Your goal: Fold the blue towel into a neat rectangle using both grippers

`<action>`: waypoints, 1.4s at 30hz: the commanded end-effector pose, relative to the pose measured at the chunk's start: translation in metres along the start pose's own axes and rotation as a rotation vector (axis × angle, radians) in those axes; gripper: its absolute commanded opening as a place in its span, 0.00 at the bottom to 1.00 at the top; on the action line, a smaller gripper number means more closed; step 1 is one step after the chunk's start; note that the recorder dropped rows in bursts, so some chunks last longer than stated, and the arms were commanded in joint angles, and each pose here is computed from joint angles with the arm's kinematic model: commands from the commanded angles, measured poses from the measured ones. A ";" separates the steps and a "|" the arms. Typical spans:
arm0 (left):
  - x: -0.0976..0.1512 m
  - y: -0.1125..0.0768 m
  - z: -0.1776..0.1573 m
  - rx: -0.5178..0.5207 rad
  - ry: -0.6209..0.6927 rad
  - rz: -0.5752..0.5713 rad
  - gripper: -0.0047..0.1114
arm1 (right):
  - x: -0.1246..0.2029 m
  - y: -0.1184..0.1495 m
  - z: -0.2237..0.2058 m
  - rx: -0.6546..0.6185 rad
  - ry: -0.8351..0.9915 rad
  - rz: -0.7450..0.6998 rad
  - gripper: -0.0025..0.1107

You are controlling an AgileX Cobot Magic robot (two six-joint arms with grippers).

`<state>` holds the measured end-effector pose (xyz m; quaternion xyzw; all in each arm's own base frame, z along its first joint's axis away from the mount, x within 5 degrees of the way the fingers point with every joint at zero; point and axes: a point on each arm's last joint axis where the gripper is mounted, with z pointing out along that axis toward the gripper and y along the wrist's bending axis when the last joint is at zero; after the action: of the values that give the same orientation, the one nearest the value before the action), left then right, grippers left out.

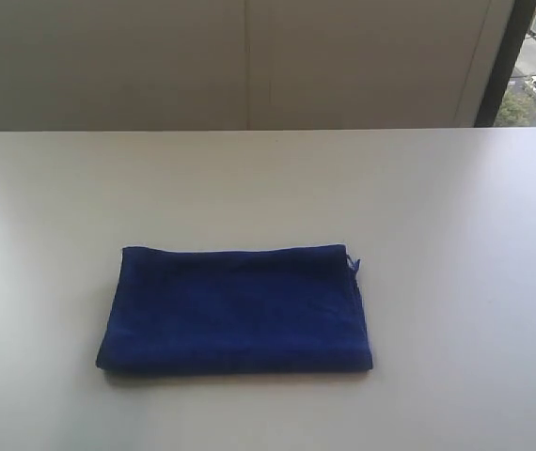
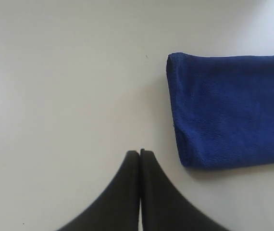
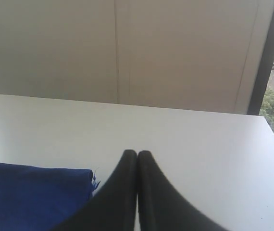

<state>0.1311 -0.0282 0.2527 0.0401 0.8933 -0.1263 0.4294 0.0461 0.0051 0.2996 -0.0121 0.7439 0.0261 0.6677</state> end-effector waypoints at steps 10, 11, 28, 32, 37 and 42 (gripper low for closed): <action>0.003 0.000 0.000 0.004 0.003 -0.011 0.04 | 0.001 -0.001 -0.007 0.025 -0.034 -0.015 0.02; 0.003 0.000 0.000 0.004 0.003 -0.011 0.04 | 0.001 -0.001 -0.008 0.035 -0.043 -0.015 0.02; 0.002 0.000 0.000 0.003 0.001 -0.010 0.04 | -0.002 -0.001 -0.027 0.142 -0.158 -0.020 0.02; 0.002 0.000 0.000 0.003 0.001 -0.010 0.04 | 0.001 -0.002 -0.026 0.149 -0.146 -0.040 0.02; 0.002 0.000 0.000 0.003 0.001 -0.010 0.04 | 0.026 -0.005 -0.013 0.152 -0.062 -0.053 0.02; 0.002 0.000 0.000 0.003 0.001 -0.010 0.04 | 0.059 -0.008 0.001 0.150 0.045 -0.038 0.02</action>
<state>0.1312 -0.0282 0.2528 0.0398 0.8929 -0.1261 0.4304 0.0373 -0.0005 0.2579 0.0244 0.7424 -0.0348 0.6686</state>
